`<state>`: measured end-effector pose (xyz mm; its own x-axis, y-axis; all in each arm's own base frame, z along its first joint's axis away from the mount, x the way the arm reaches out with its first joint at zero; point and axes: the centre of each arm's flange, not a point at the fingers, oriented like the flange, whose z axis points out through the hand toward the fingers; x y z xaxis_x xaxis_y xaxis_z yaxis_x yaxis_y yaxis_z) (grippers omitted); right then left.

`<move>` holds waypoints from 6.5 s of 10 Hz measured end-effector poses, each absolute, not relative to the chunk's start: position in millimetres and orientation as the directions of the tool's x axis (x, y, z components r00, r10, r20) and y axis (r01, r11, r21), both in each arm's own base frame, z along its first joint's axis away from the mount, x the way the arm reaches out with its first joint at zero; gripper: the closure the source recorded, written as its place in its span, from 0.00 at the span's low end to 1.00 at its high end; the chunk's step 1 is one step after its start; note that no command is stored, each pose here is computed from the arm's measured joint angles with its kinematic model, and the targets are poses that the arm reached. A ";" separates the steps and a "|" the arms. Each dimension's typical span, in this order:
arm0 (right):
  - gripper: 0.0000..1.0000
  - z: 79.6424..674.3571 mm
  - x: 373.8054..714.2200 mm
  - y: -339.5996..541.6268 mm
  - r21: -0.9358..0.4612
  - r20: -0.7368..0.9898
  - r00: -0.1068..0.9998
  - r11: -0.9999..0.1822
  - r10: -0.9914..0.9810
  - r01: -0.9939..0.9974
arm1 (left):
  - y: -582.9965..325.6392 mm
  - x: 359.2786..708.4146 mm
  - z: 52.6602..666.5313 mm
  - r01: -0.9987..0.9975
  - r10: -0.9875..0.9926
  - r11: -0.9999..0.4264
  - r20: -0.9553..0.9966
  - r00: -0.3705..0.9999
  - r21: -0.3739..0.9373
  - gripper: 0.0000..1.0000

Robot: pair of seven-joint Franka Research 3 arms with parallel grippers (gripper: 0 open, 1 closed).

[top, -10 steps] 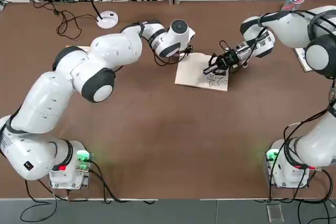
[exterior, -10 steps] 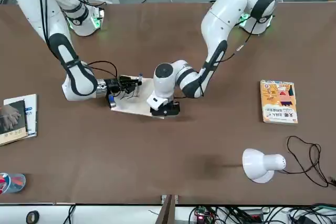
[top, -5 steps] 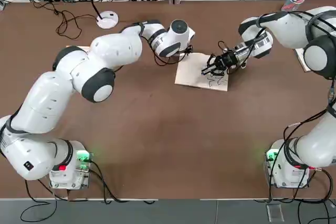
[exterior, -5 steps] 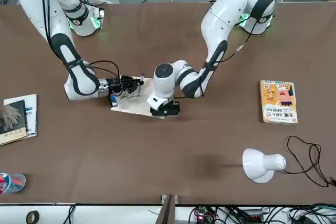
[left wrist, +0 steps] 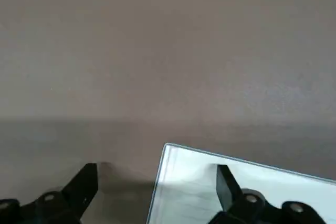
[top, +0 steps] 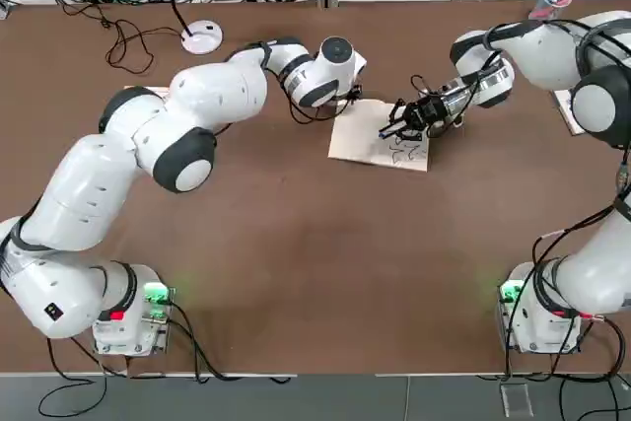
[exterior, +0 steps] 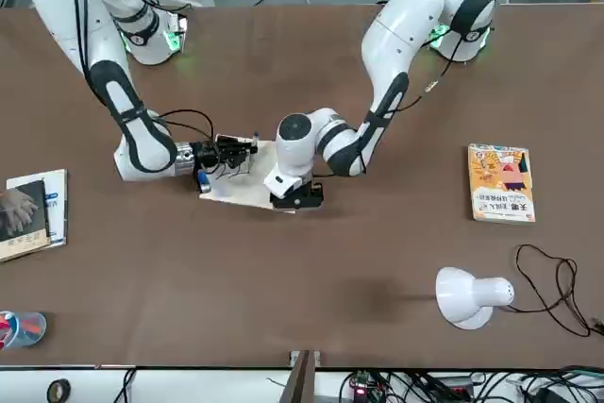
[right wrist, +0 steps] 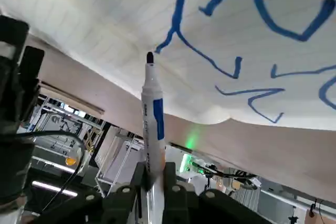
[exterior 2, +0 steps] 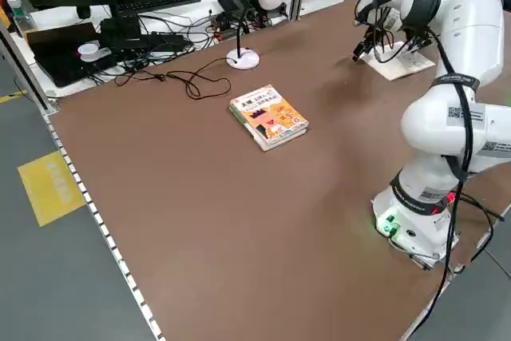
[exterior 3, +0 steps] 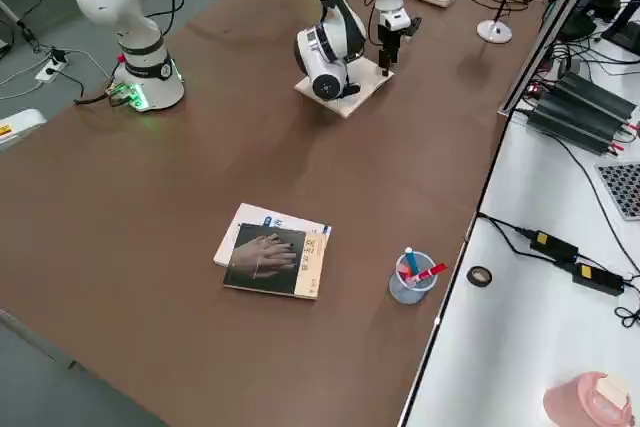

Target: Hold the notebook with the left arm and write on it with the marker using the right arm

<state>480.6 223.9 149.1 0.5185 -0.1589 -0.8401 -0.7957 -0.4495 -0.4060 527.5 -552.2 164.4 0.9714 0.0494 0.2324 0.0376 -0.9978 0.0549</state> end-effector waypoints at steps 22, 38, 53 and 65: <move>0.83 258.9 551.3 -45.6 -0.339 -0.203 0.958 -0.933 0.202 0.125 | -555.5 535.6 202.1 0.023 0.037 -0.998 0.251 0.967 0.058 0.00; 0.83 211.1 563.1 -88.4 -0.231 -0.141 0.973 -0.961 0.185 0.150 | -421.3 608.7 379.8 -0.113 -0.110 -0.994 0.239 0.965 -0.002 0.00; 0.43 249.2 595.4 -56.5 -0.191 -0.085 0.991 -0.978 0.102 0.085 | -180.3 639.2 527.4 -0.168 -0.164 -0.985 0.101 0.981 0.034 0.00; 0.25 455.0 628.1 70.0 0.128 0.121 0.993 -0.991 -0.009 -0.025 | -134.8 630.1 565.7 -0.176 -0.175 -0.984 0.054 0.983 0.022 0.00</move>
